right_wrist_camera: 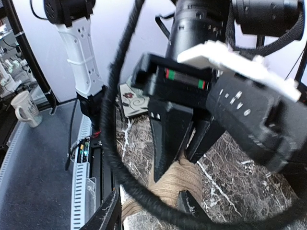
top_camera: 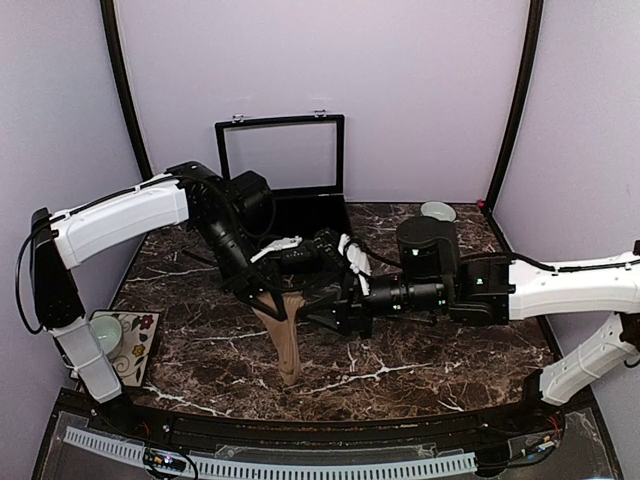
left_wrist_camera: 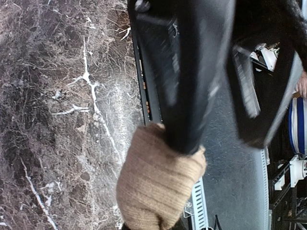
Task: Roll the socks
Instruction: Roll the sock.
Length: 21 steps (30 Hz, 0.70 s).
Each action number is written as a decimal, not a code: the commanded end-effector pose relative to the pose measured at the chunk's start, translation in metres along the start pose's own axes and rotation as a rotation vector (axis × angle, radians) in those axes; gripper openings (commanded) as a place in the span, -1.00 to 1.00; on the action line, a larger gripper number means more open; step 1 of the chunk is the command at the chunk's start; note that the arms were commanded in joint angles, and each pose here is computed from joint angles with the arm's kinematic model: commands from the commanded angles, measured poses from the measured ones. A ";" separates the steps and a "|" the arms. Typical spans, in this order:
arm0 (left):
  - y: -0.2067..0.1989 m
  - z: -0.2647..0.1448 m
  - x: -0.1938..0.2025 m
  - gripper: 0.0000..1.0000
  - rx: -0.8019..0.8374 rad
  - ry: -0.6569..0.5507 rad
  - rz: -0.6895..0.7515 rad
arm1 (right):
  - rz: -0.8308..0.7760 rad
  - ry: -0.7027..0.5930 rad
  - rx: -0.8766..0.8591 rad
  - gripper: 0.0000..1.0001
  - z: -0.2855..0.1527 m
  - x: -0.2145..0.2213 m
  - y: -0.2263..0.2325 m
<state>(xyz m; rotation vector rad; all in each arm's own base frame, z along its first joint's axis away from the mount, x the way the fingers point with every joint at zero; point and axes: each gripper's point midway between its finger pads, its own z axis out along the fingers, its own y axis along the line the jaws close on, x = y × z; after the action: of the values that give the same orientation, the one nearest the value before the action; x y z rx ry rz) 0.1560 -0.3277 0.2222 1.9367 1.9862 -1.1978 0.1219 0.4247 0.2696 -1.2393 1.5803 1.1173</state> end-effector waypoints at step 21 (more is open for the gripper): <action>-0.029 0.000 0.012 -1.00 0.167 0.021 -0.063 | -0.104 0.067 0.333 -0.20 0.028 0.014 -0.045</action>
<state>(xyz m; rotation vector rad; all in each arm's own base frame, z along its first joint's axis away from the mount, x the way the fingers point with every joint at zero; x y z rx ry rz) 0.1409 -0.3154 0.2168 1.9694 2.0670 -1.3022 0.1509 0.4465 0.2373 -1.1827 1.6500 0.8175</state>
